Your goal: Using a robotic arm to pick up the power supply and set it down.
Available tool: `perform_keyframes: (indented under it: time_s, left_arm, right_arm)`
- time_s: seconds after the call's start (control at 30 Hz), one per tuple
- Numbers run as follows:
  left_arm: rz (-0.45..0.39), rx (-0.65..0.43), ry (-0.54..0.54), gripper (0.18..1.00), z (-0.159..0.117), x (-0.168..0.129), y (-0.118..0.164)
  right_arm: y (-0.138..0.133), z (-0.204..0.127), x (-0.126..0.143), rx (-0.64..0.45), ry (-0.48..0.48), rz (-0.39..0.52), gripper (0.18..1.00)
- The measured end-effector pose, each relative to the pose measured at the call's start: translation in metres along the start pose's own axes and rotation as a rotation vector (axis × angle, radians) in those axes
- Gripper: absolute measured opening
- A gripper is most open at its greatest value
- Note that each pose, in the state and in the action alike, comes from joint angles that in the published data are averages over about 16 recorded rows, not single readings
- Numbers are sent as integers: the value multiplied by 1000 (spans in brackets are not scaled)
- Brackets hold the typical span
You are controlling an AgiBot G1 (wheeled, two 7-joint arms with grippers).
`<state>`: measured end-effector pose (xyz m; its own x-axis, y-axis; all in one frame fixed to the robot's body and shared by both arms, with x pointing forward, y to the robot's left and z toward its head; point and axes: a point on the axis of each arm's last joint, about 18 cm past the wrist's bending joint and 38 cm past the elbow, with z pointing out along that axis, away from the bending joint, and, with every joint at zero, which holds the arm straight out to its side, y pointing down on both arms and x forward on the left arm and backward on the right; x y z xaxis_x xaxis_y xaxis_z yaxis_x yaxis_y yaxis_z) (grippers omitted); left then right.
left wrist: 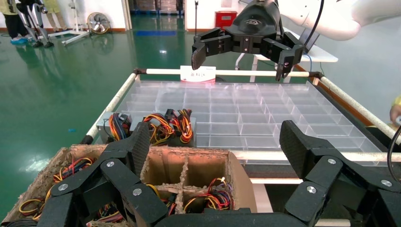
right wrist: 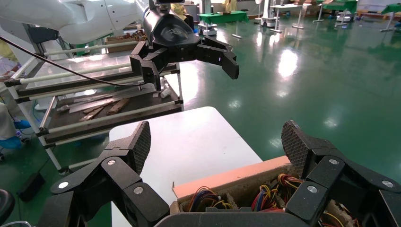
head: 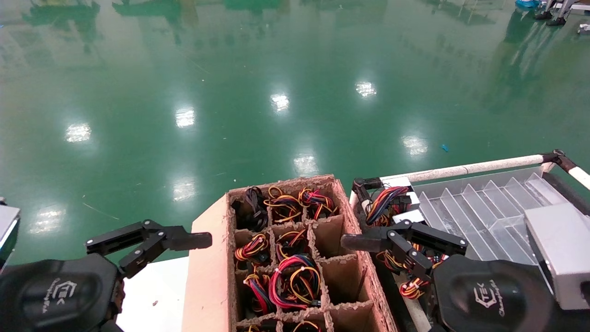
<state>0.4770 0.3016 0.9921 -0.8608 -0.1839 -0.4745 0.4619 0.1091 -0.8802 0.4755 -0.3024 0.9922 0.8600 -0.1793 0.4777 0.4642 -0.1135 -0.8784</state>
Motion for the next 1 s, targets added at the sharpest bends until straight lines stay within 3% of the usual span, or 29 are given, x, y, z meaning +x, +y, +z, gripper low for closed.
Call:
perform_keyframes:
  time_s: [0.33,0.53,0.77,1.0]
  left_arm:
    - [0,0,0,959,0,0,0]
    - [0,0,0,893,0,0,0]
    - [0,0,0,769,0,0,0]
    - [0,0,0,606,0,0,0]
  right_arm:
    - [0,0,0,0,0,0,1000]
    - [3,-3,5,-23,27,-6,1000]
    - [12,-12,23,-103,116,-34,1000]
    - [24,-18,59,-253,235,-106,1000]
